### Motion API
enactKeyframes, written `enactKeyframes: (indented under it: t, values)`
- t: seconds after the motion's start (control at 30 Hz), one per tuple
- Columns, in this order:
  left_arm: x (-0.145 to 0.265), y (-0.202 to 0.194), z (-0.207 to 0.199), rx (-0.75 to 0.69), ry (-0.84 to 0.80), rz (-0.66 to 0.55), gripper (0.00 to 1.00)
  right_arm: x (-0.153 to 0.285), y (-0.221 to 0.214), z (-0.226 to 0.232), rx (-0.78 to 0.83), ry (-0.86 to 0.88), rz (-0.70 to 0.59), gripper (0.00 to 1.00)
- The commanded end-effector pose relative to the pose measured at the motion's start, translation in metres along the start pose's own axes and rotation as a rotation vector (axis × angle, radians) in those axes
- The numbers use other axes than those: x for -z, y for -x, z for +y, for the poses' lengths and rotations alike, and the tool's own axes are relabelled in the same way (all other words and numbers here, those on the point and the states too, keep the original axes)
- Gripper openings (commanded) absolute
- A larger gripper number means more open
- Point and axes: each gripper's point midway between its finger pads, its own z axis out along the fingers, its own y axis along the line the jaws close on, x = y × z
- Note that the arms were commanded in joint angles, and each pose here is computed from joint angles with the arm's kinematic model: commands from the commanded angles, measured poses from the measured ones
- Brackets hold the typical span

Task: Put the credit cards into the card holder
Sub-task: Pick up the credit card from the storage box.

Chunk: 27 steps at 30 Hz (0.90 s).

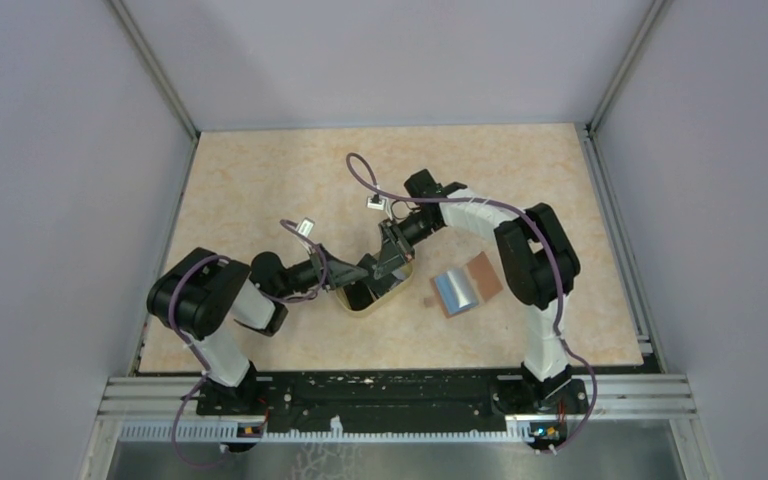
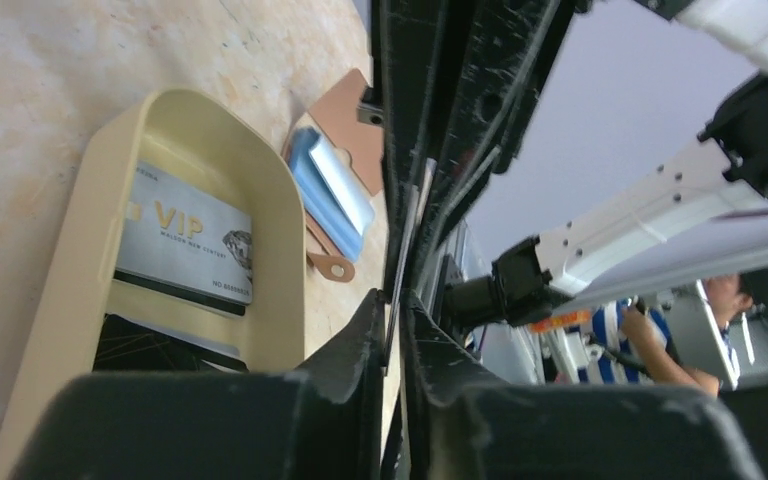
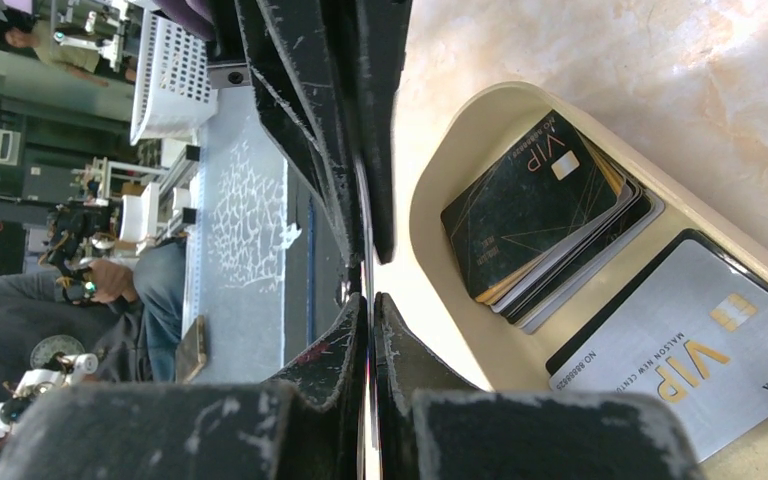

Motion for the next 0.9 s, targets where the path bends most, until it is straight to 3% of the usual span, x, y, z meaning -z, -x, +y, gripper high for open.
enactKeyframes:
  t: [0.0,0.1,0.2,0.27,0.4,0.53,0.87]
  values:
    - [-0.002,0.027,-0.049,-0.216,-0.208,-0.070,0.01,-0.007,0.005,0.005,0.045,0.042,0.009,0.02]
    - [-0.004,0.027,-0.047,-0.230,-0.213,-0.056,0.00,-0.009,0.004,0.004,0.045,0.041,0.014,0.07]
    - [-0.005,0.027,-0.043,-0.251,-0.207,-0.056,0.00,-0.012,0.001,0.004,0.037,0.045,0.021,0.23]
    - [-0.006,0.027,-0.042,-0.253,-0.209,-0.054,0.00,-0.015,0.000,0.003,0.032,0.052,0.023,0.28]
    - [-0.008,0.029,-0.041,-0.257,-0.211,-0.052,0.00,-0.019,-0.002,0.005,0.019,0.073,0.029,0.29]
    - [-0.007,0.029,-0.039,-0.256,-0.208,-0.047,0.00,-0.019,0.000,0.008,0.025,0.085,0.024,0.23]
    - [-0.004,0.024,-0.035,-0.253,-0.206,-0.022,0.00,-0.013,0.007,0.014,0.044,0.085,0.007,0.25]
